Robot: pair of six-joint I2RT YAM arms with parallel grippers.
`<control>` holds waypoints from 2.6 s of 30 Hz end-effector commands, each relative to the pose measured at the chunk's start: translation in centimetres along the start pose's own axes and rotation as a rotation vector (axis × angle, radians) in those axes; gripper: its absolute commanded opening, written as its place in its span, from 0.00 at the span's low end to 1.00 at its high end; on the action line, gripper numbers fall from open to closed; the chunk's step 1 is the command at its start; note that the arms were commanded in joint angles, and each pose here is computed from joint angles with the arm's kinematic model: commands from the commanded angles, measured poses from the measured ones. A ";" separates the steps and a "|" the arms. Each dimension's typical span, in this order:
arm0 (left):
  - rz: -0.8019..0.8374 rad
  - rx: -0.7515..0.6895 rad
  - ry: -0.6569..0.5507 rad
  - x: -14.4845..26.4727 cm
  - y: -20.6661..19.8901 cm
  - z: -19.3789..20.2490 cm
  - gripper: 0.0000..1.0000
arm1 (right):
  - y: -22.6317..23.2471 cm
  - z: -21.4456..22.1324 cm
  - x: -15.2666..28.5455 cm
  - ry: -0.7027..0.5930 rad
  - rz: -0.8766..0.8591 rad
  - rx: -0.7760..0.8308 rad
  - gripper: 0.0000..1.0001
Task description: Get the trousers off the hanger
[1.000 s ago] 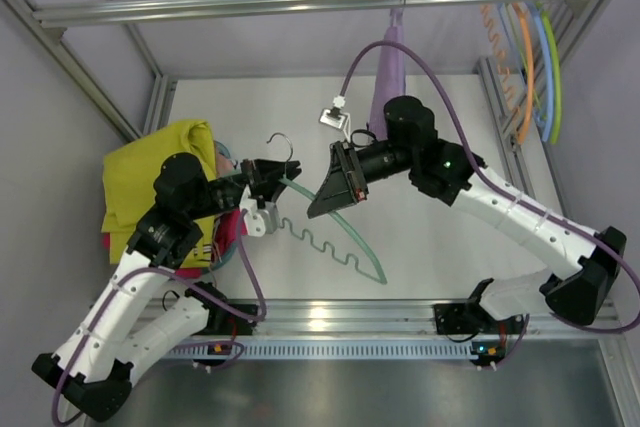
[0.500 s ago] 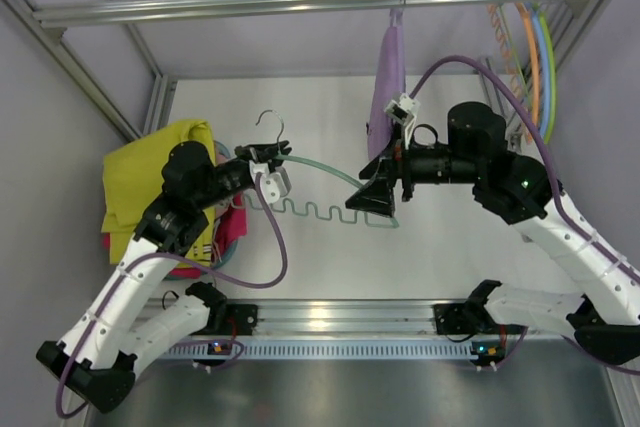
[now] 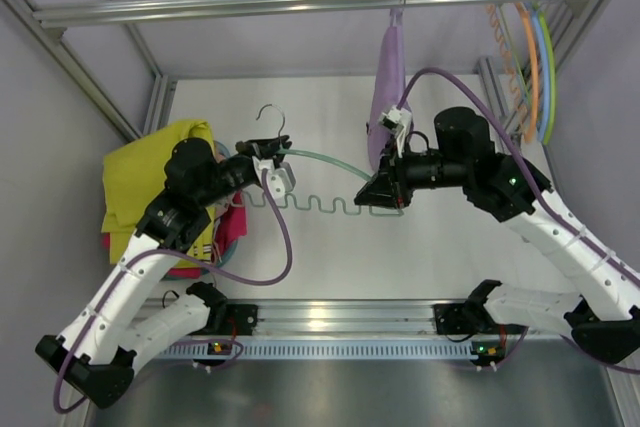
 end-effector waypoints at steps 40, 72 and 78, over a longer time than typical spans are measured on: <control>-0.418 0.555 -0.071 5.4 7.9 -6.6 0.98 | 11.2 8.2 21.7 -0.891 0.725 0.349 0.00; -0.330 0.554 -0.105 4.9 6.2 -6.3 0.98 | 2.8 -8.0 23.7 -0.549 1.197 0.197 0.00; -0.332 0.547 -0.101 4.8 6.2 -6.3 0.98 | 1.1 -9.6 23.0 -0.544 1.176 0.163 0.00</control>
Point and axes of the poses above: each gripper's point midway between its finger pads, its own x axis back along the fingers, its own y axis along the line the jaws close on, z = x × y, the point moved 10 cm from there along x, back along the fingers, and after that the axes turned 13 degrees about -x, right-handed, at the moved point
